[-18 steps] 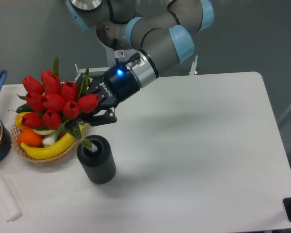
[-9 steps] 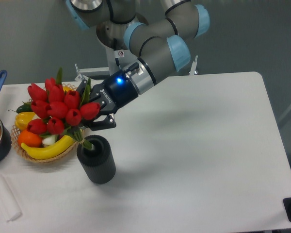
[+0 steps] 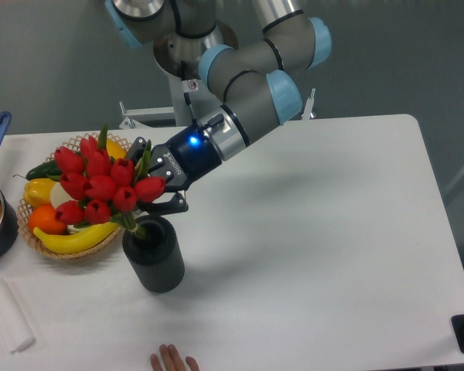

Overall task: Insert the flowers into the vase
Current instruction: 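Lower the tulip stems into the black vase opening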

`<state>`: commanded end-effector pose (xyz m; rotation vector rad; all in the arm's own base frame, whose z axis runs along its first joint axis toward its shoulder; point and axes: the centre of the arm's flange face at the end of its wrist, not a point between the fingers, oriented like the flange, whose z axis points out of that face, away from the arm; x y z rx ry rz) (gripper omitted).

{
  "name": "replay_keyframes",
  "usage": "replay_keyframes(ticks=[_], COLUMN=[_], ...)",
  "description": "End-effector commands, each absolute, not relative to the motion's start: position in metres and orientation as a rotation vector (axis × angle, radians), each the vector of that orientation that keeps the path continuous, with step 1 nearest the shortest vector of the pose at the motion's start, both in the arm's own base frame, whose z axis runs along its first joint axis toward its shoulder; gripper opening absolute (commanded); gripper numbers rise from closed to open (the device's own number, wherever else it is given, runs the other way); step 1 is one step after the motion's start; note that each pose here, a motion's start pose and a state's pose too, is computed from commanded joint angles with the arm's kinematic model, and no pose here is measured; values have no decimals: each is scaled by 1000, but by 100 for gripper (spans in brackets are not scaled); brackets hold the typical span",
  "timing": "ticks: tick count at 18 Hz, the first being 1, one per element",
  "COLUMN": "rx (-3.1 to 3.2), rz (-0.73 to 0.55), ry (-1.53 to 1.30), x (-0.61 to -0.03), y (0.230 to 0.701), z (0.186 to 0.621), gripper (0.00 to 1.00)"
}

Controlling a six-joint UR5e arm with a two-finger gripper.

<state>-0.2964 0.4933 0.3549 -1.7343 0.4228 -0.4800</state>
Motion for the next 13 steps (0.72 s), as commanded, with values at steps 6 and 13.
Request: replay_keyframes(ticks=[6,13], rx=[-1743,-1748], rz=[-489,-479], ry=[418,420], x=[-301,-310], y=[494,491], z=[334,308], gripper=[37,37])
